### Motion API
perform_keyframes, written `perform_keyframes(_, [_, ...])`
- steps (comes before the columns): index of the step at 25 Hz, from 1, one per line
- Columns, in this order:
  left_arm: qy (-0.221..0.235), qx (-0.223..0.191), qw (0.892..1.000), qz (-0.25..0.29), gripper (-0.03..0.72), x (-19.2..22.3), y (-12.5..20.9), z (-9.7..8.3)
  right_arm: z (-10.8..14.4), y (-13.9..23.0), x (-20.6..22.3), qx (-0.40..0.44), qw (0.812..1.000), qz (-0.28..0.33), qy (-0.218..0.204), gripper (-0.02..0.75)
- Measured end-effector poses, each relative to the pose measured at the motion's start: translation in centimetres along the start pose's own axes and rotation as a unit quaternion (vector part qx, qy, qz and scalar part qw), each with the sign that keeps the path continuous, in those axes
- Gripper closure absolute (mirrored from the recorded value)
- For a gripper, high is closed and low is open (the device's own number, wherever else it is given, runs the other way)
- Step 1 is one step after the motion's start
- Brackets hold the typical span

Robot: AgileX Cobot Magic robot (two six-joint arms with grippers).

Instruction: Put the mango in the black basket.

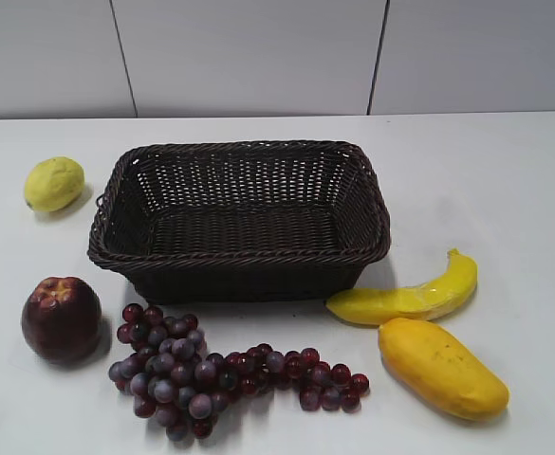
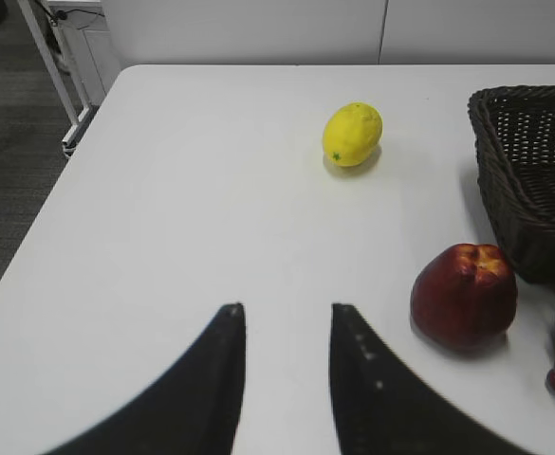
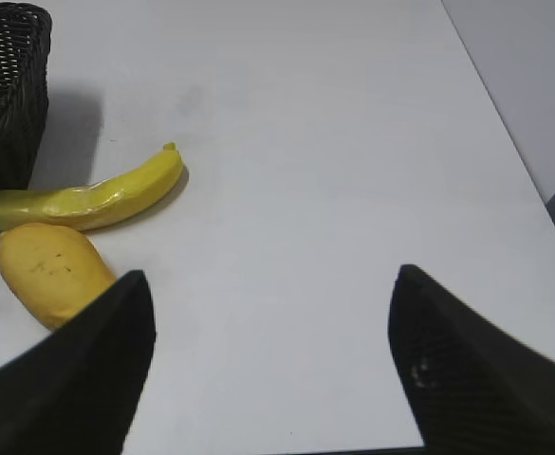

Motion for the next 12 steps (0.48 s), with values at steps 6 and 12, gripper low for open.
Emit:
perform_keyframes(6, [0.0,0.0,1.0,0.0,0.448,0.0,0.0,0.0,0.1,0.0,0.0,0.001,1.0,0.0,-0.002,0.15])
perform_keyframes(12, [0.0,0.0,1.0,0.0,0.448,0.0,0.0,0.0,0.5,0.2,1.4,0.007,0.999,0.048,-0.021,0.15])
Point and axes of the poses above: a point on each arm's last joint axis where the gripper is mounted, x pointing out along that axis toward the gripper, z along the wrist's bending axis when the last joint is at zero, y = z × x, the point moved 9 cm from there along x, pointing out along that axis toward the gripper, and after that the axes turned 6 degrees about -x, right-handed, at the moved point
